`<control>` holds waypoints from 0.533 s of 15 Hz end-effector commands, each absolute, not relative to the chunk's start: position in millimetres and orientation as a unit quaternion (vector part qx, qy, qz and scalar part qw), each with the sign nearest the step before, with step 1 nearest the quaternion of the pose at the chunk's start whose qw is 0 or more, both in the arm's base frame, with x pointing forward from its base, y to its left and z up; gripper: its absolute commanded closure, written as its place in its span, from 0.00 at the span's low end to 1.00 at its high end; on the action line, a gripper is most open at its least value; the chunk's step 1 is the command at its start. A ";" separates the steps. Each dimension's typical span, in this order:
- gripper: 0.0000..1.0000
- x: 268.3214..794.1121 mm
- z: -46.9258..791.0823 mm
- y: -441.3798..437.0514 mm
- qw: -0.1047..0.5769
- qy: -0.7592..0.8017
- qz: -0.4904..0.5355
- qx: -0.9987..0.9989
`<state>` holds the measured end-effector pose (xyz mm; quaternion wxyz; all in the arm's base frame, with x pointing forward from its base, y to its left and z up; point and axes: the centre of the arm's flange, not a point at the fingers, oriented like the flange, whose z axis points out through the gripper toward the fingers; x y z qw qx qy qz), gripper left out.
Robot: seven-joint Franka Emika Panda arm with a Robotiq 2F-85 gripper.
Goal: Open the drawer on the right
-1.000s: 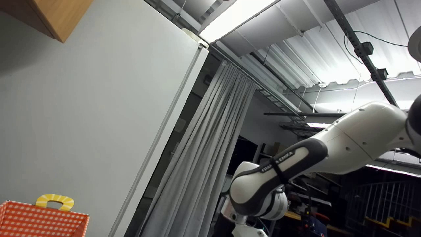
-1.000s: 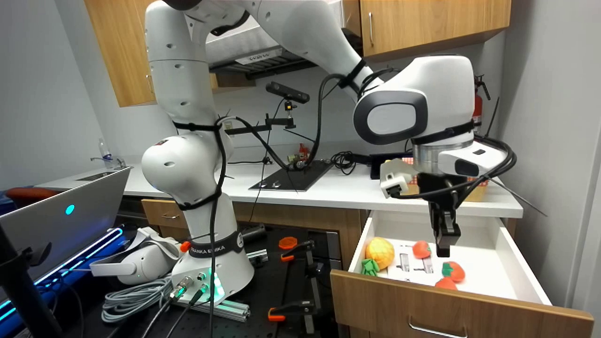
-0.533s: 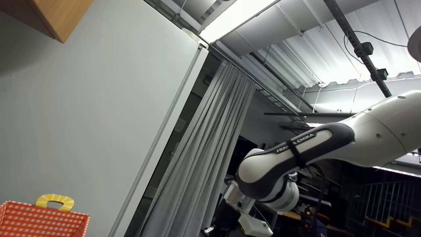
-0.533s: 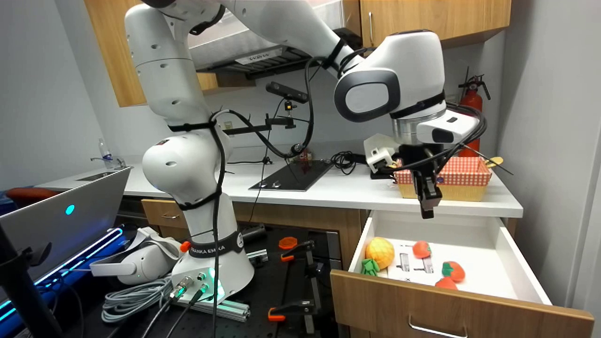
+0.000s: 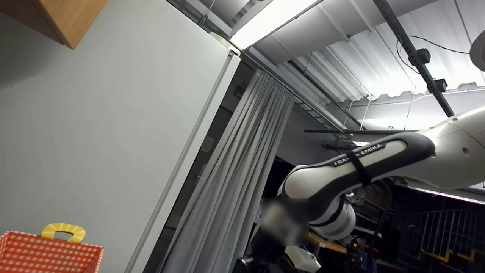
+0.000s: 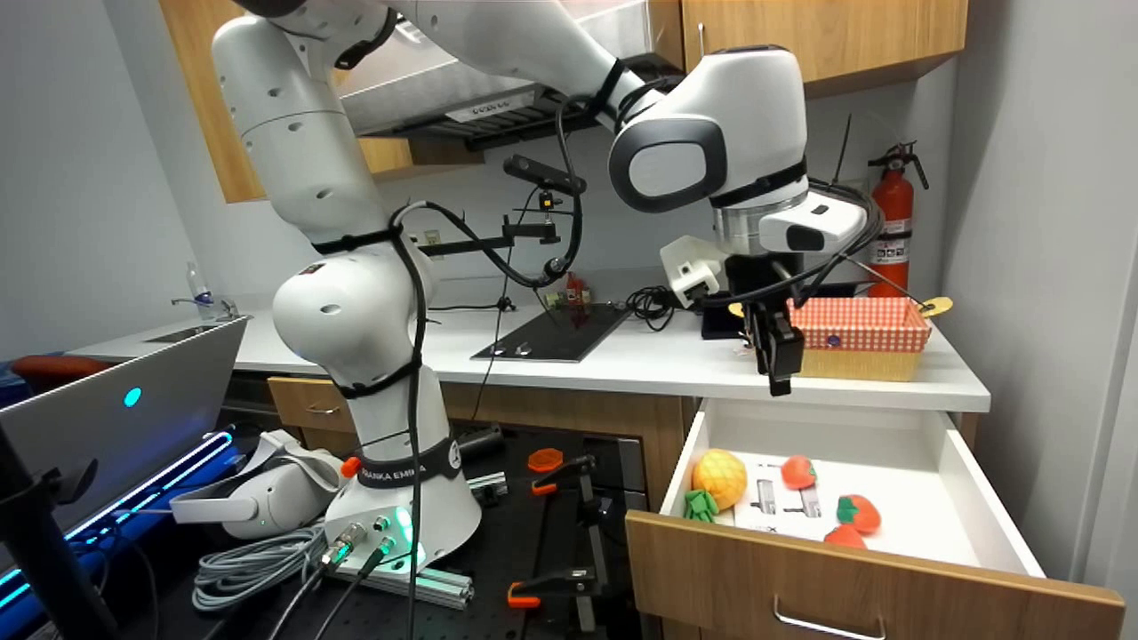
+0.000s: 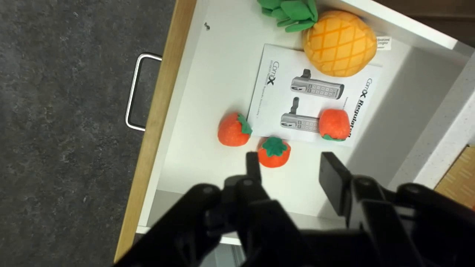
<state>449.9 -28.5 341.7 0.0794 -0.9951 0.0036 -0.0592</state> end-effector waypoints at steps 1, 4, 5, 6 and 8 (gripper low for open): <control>0.19 434.8 355.2 -23.6 0.103 -0.015 -0.066 -0.992; 0.00 434.0 359.6 -21.1 0.109 -0.020 -0.069 -0.991; 0.00 433.9 360.7 -20.0 0.111 -0.021 -0.069 -0.991; 0.00 433.5 361.9 -19.3 0.112 -0.022 -0.070 -0.991; 0.00 433.6 363.5 -18.1 0.113 -0.024 -0.072 -0.991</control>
